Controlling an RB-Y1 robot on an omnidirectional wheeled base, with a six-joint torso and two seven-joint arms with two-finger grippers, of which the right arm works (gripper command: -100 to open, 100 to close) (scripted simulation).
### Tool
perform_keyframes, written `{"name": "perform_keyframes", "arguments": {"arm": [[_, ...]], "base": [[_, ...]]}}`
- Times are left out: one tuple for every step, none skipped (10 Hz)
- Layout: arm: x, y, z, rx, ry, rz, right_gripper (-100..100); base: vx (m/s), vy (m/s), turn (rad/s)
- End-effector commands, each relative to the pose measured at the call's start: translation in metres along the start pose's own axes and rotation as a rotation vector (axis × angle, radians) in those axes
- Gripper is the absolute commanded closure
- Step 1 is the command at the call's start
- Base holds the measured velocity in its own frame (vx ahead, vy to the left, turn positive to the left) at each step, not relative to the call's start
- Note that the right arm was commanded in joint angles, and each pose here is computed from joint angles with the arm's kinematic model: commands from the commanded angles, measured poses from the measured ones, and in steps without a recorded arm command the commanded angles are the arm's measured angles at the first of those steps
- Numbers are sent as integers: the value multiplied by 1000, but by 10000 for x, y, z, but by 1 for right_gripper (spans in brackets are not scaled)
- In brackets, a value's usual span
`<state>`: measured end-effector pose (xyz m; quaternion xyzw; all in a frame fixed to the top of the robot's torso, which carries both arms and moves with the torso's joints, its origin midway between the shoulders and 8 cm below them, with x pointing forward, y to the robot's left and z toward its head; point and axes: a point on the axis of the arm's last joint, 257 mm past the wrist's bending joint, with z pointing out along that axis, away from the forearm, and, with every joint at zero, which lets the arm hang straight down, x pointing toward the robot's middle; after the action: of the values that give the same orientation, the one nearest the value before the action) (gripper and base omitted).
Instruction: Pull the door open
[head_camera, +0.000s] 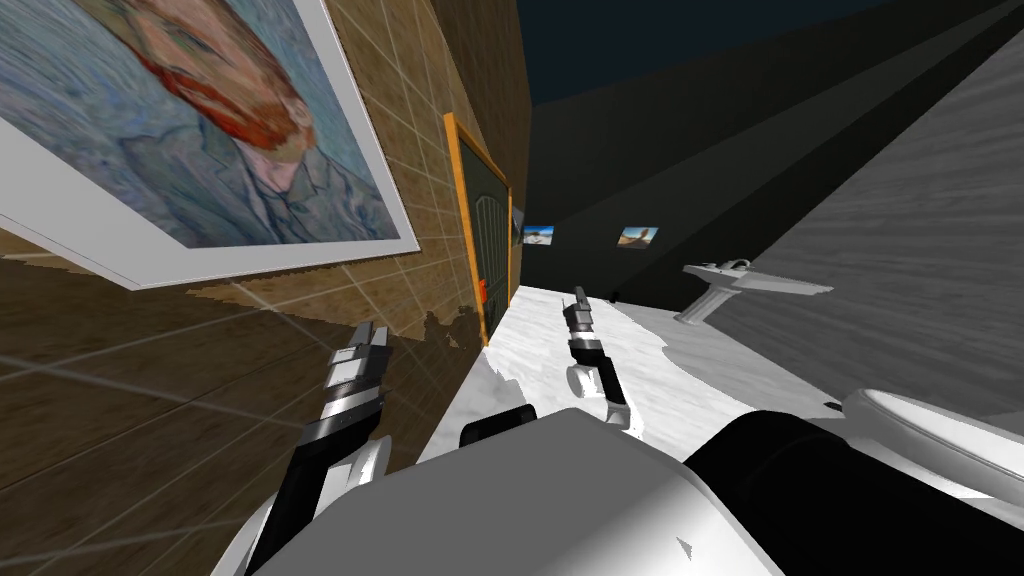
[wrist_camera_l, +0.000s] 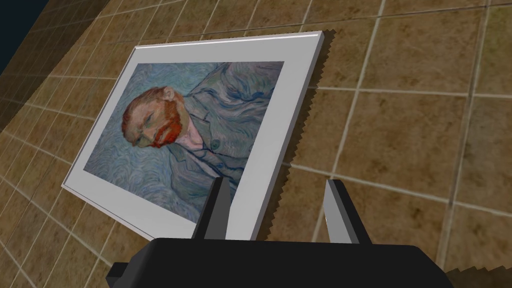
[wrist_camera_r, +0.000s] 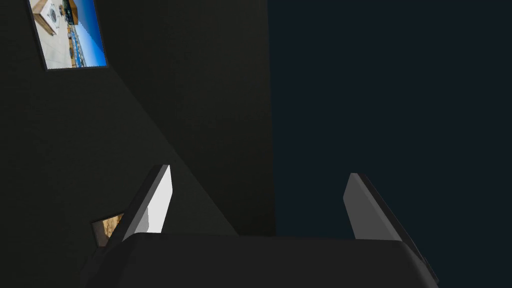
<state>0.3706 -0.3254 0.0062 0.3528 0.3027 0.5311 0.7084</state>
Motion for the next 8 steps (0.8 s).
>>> {"name": "perform_keyframes", "arguments": {"arm": [[-38,-143,4,38,-8,29,-100],[-57,-228,-3,60,-13,44,-100],[-63,-230,-3,61,-15,53,-100],[-83,-316,-12,83,-21,73,-100],[-101,-411,-24,108,-26,90,-100],[-117,-510,-37,134,-30,108,-100],[-124,-512,-38,134,-34,119,-100],[-142,-611,-54,160,-40,143,-100]], "base": [[88,-49,148],[90,-37,174],[58,-26,41],[46,-26,72],[68,-39,156],[76,-59,224],[53,-47,59],[51,-29,93]]}}
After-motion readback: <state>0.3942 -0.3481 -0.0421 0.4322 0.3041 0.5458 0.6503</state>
